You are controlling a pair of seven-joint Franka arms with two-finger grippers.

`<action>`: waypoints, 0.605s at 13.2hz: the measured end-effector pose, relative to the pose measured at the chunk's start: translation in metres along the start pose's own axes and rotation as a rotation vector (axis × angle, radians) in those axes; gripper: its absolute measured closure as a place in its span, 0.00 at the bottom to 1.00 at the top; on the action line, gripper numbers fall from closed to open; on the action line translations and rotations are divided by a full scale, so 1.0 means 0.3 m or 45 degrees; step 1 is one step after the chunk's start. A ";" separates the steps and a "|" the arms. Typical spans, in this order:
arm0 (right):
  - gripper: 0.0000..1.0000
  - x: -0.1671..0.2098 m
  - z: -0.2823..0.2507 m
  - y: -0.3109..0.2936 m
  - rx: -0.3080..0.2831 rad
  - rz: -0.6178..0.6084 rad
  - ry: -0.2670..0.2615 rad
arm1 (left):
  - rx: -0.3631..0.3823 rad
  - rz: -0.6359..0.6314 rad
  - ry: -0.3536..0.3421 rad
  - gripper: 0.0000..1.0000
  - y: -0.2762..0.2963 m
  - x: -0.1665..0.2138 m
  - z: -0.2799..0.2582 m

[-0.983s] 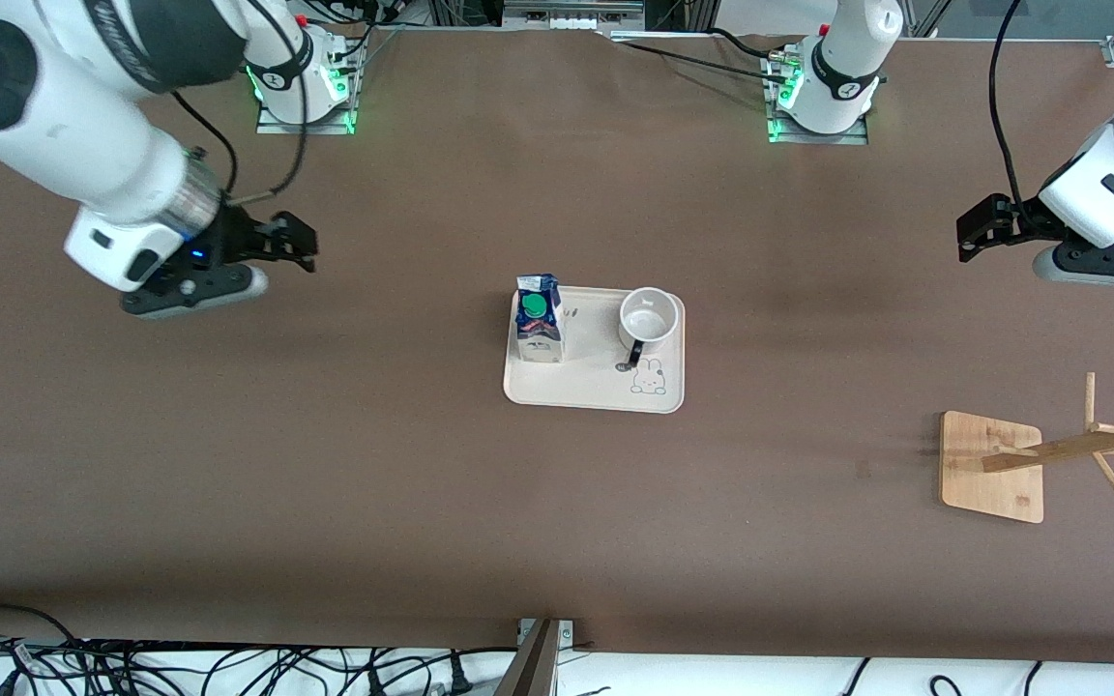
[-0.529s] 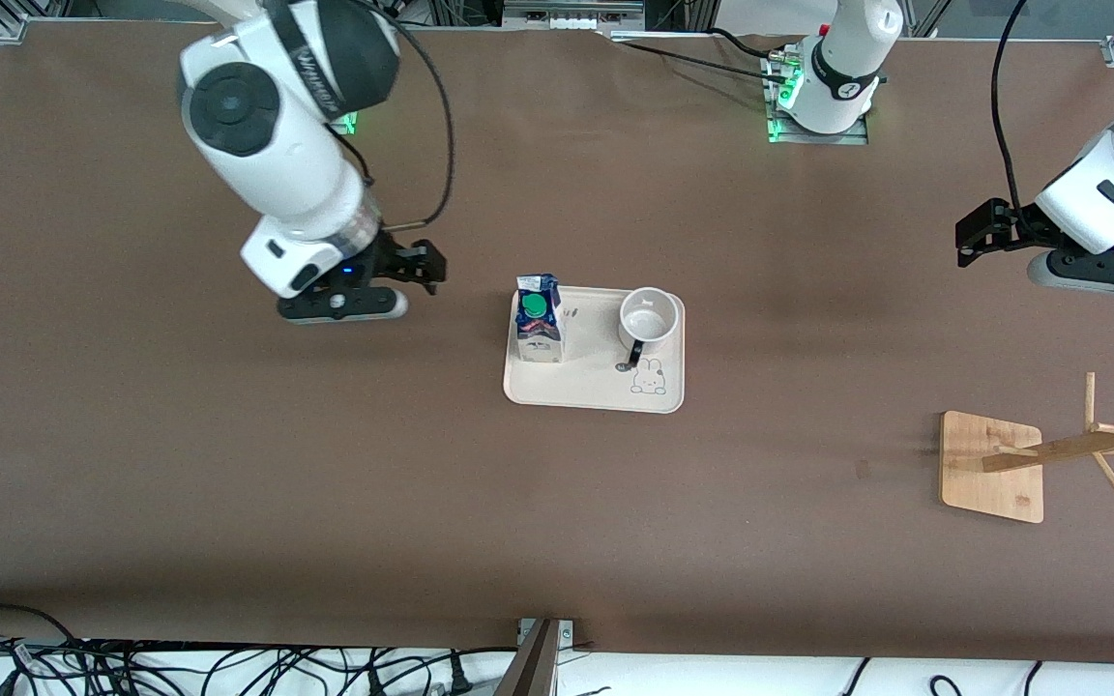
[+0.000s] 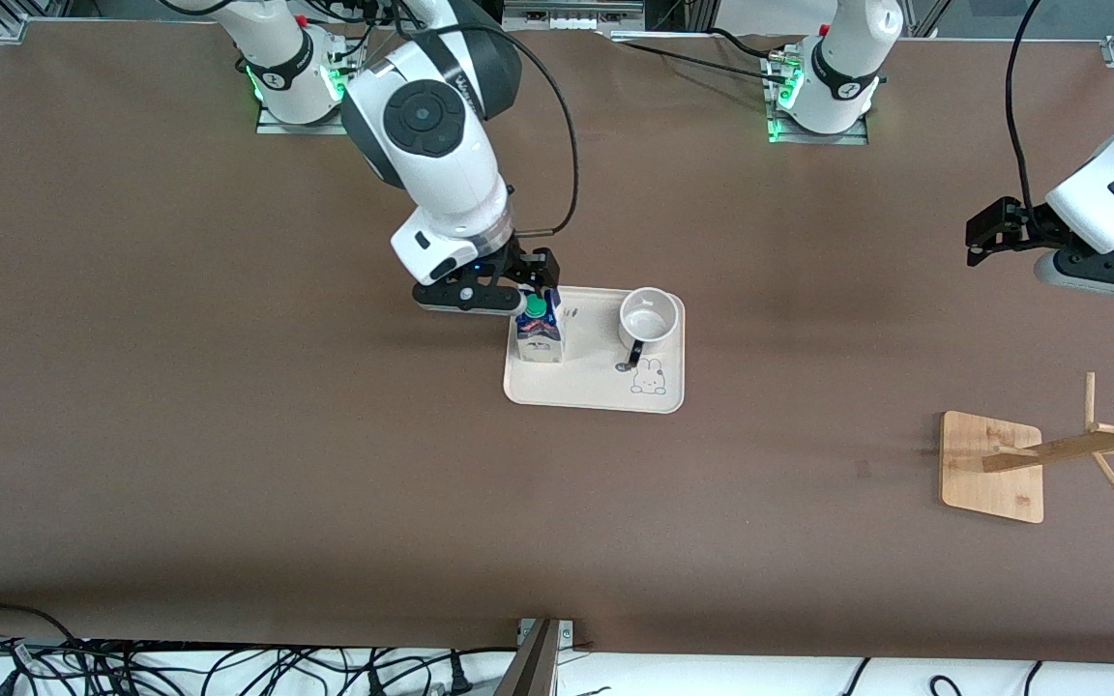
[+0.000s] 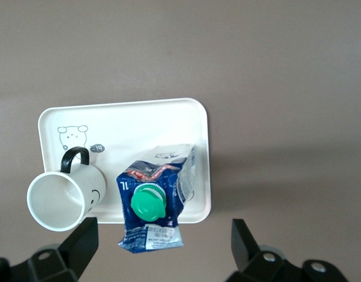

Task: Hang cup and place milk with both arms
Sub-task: 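Reach the right gripper down to the blue milk carton on the tray, then close the right gripper on the carton while the left gripper moves toward the tray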

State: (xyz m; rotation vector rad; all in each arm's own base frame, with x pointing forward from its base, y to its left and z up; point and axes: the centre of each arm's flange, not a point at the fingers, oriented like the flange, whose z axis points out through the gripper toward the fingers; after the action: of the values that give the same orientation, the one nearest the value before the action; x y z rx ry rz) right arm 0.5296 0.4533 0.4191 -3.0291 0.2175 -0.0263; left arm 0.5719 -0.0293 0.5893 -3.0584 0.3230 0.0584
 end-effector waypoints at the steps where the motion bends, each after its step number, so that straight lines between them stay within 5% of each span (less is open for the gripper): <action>1: 0.00 -0.008 0.030 -0.013 -0.005 0.019 0.000 | 0.000 0.005 0.000 0.00 0.007 0.002 0.000; 8: 0.00 -0.062 0.177 -0.090 -0.046 0.051 0.052 | -0.001 0.012 -0.008 0.00 0.015 0.013 0.014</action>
State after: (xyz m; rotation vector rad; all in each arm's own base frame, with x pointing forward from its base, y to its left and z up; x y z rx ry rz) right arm 0.5164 0.4879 0.3689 -3.0615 0.2848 -0.0815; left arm 0.5746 -0.0341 0.5845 -3.0570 0.3367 0.0689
